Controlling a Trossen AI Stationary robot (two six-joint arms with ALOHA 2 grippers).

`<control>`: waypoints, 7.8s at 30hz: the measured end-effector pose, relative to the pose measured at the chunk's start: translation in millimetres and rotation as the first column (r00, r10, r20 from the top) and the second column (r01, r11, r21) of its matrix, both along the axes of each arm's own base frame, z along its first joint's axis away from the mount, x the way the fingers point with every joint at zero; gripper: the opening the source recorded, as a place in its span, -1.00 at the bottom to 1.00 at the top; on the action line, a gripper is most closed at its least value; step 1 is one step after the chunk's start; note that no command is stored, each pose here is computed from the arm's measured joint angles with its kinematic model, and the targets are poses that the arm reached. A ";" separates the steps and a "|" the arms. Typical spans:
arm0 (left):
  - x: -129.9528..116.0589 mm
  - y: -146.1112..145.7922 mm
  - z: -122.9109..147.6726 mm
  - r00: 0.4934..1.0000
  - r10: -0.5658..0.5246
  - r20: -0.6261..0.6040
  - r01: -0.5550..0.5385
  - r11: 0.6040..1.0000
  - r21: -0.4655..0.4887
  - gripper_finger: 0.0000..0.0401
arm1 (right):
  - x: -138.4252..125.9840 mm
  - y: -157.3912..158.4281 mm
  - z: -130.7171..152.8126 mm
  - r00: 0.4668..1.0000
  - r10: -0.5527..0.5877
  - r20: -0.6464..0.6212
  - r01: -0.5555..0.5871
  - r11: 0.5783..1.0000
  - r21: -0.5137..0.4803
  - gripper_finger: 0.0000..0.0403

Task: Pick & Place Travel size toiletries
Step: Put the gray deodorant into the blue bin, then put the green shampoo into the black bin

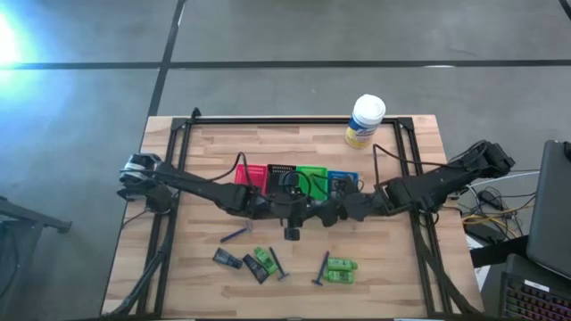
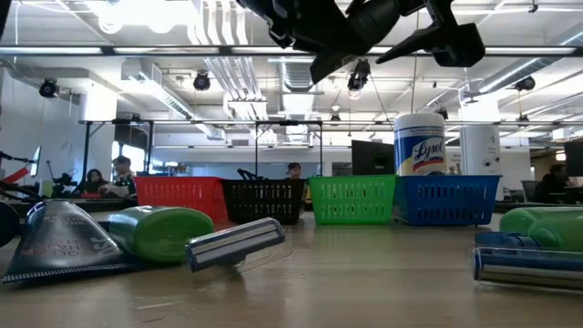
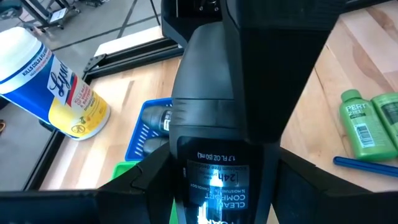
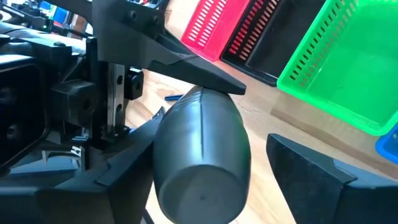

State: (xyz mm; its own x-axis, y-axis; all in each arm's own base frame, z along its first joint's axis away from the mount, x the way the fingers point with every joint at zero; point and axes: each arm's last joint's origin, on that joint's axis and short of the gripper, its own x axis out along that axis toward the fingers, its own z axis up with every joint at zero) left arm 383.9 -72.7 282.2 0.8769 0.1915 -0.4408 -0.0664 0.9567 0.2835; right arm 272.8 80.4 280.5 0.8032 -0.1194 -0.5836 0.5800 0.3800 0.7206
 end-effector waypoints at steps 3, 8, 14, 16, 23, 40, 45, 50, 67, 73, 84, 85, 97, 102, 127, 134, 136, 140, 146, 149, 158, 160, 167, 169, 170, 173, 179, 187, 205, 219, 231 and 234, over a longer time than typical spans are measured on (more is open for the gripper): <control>0.4 1.5 -0.6 1.000 -0.011 -0.004 0.011 1.000 0.002 0.04 | 0.8 -3.0 -1.2 1.000 -0.002 -0.003 0.002 1.000 0.005 0.39; 1.7 5.0 -2.1 1.000 -0.009 -0.007 0.009 1.000 0.006 0.04 | 1.5 -5.4 -1.5 1.000 -0.003 -0.006 0.003 1.000 0.008 0.27; 2.7 6.9 -2.8 0.999 -0.048 -0.012 0.047 0.999 -0.017 0.05 | 1.5 -5.3 -1.5 1.000 0.000 -0.005 0.000 1.000 0.009 0.02; 2.6 7.2 -2.9 0.999 -0.038 -0.011 0.038 0.999 -0.010 0.13 | 1.5 -5.3 -1.7 1.000 0.003 -0.007 -0.003 1.000 0.004 -0.03; 1.0 10.2 -5.2 0.999 -0.025 -0.044 0.025 1.000 -0.011 0.42 | -3.1 -7.2 -7.4 0.997 0.001 -0.076 -0.004 0.999 -0.036 -0.03; -24.9 9.8 -35.7 0.920 0.043 -0.390 -0.066 0.997 -0.047 0.43 | -34.1 -26.8 -36.9 0.878 -0.280 -0.388 0.168 0.940 -0.296 -0.03; -33.5 10.9 -52.1 0.887 0.040 -0.459 -0.068 0.997 -0.045 0.41 | -22.3 -31.0 -60.9 0.831 -0.318 -0.457 0.158 0.922 -0.354 -0.02; -41.5 11.9 -57.8 0.874 0.027 -0.485 -0.066 0.996 -0.063 0.38 | -10.8 -28.5 -79.9 0.798 -0.373 -0.473 0.170 0.893 -0.417 -0.01; -86.4 19.9 -71.5 0.842 -0.028 -0.539 -0.053 0.990 -0.134 0.37 | 0.7 -25.3 -98.3 0.763 -0.425 -0.487 0.200 0.872 -0.447 0.49; -99.2 17.0 -74.3 0.825 -0.068 -0.560 -0.054 0.979 -0.197 0.37 | -2.7 -22.5 -88.6 0.788 -0.387 -0.479 0.162 0.881 -0.445 0.75; -132.4 -33.2 -66.9 0.751 -0.246 -0.613 0.109 0.961 -0.253 0.37 | -10.8 10.3 -69.6 0.852 -0.120 -0.510 -0.106 0.913 -0.393 0.77; -134.1 -40.5 -67.8 0.750 -0.267 -0.605 0.129 0.956 -0.262 0.37 | -11.6 14.3 -70.1 0.849 -0.090 -0.520 -0.138 0.913 -0.383 0.76; -137.4 -93.0 -81.4 0.788 -0.281 -0.549 0.098 0.936 -0.339 0.37 | -28.6 69.1 -74.2 0.713 0.366 -0.598 -0.513 0.854 -0.088 0.70; -136.5 -92.5 -82.7 0.802 -0.239 -0.548 0.058 0.943 -0.327 0.37 | -33.5 95.9 -89.7 0.572 0.532 -0.624 -0.741 0.662 -0.115 0.74; -131.7 -88.1 -77.9 0.879 -0.077 -0.470 -0.019 0.981 -0.195 0.37 | -18.7 107.4 -143.9 0.410 0.547 -0.730 -0.849 0.521 -0.087 0.27; -133.7 -80.6 -82.9 0.855 -0.058 -0.516 -0.034 0.985 -0.168 0.36 | -10.5 98.1 -145.1 0.386 0.578 -0.719 -0.855 0.516 -0.044 -0.01; -134.8 -76.9 -84.1 0.850 -0.055 -0.524 -0.042 0.984 -0.170 0.36 | -9.2 95.0 -143.5 0.392 0.578 -0.716 -0.850 0.525 -0.042 -0.11; -135.7 -69.3 -81.9 0.854 -0.043 -0.518 -0.054 0.984 -0.172 0.36 | -6.6 90.4 -140.0 0.415 0.574 -0.706 -0.838 0.543 -0.051 -0.28; -133.9 -58.7 -75.2 0.861 -0.048 -0.506 -0.038 0.986 -0.159 0.36 | -6.7 83.3 -126.7 0.467 0.568 -0.678 -0.794 0.606 -0.039 -0.31; -132.2 -50.6 -68.4 0.874 -0.040 -0.484 -0.050 0.984 -0.172 0.36 | -6.8 75.1 -111.9 0.516 0.556 -0.652 -0.768 0.638 -0.064 -0.30; -94.3 -14.6 -38.4 0.974 -0.132 -0.182 0.073 0.951 -0.300 0.36 | 1.9 34.5 -66.0 0.686 0.521 -0.507 -0.669 0.726 -0.160 -0.30; -88.6 -17.7 -30.3 0.963 -0.250 -0.101 0.236 0.963 -0.131 0.36 | 5.9 27.7 -58.1 0.691 0.572 -0.442 -0.683 0.718 -0.138 -0.30; -69.8 -20.9 -24.0 0.907 -0.413 -0.083 0.421 0.879 0.222 0.36 | 15.8 12.0 -39.7 0.704 0.661 -0.260 -0.699 0.709 -0.092 -0.30; -64.0 -21.7 -24.4 0.899 -0.426 -0.099 0.437 0.862 0.259 0.36 | 18.8 8.5 -38.6 0.711 0.662 -0.235 -0.694 0.714 -0.091 -0.30; -59.7 -22.2 -23.8 0.896 -0.433 -0.094 0.441 0.852 0.280 0.36 | 20.5 6.8 -38.0 0.714 0.665 -0.221 -0.694 0.715 -0.089 -0.30; -49.7 -22.8 -23.2 0.891 -0.446 -0.091 0.450 0.835 0.316 0.36 | 22.9 2.6 -36.9 0.721 0.663 -0.201 -0.688 0.721 -0.087 -0.30; -36.9 -22.0 -21.0 0.891 -0.445 -0.092 0.446 0.818 0.365 0.36 | 24.0 1.3 -36.2 0.720 0.669 -0.185 -0.689 0.721 -0.078 -0.30; -21.3 -21.9 -27.5 0.879 -0.467 -0.098 0.466 0.798 0.381 0.36 | 25.3 1.9 -32.8 0.723 0.670 -0.165 -0.687 0.722 -0.078 -0.30; -15.3 -26.0 -24.0 0.873 -0.479 -0.095 0.473 0.783 0.403 -0.23 | 28.3 0.4 -26.2 0.727 0.671 -0.146 -0.685 0.723 -0.088 -0.30; -16.4 -29.1 -23.9 0.870 -0.481 -0.102 0.477 0.774 0.417 -0.19 | 29.8 -6.1 -26.7 0.739 0.659 -0.144 -0.672 0.735 -0.084 -0.29; -17.5 -28.2 -24.9 0.878 -0.462 -0.122 0.468 0.778 0.420 -0.42 | 31.4 -12.5 -27.5 0.751 0.643 -0.150 -0.658 0.748 -0.091 -0.26; -18.8 -27.1 -26.2 0.890 -0.432 -0.145 0.450 0.785 0.425 -0.43 | 31.6 -13.2 -27.5 0.759 0.632 -0.155 -0.649 0.755 -0.101 -0.17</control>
State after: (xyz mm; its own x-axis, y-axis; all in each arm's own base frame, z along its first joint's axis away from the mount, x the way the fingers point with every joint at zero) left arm 365.1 -99.8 256.0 0.8976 -0.0327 -0.4397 0.3518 0.6542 0.6696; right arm 304.4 67.2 252.9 0.6560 0.3141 -0.6862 0.2326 0.7808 0.5798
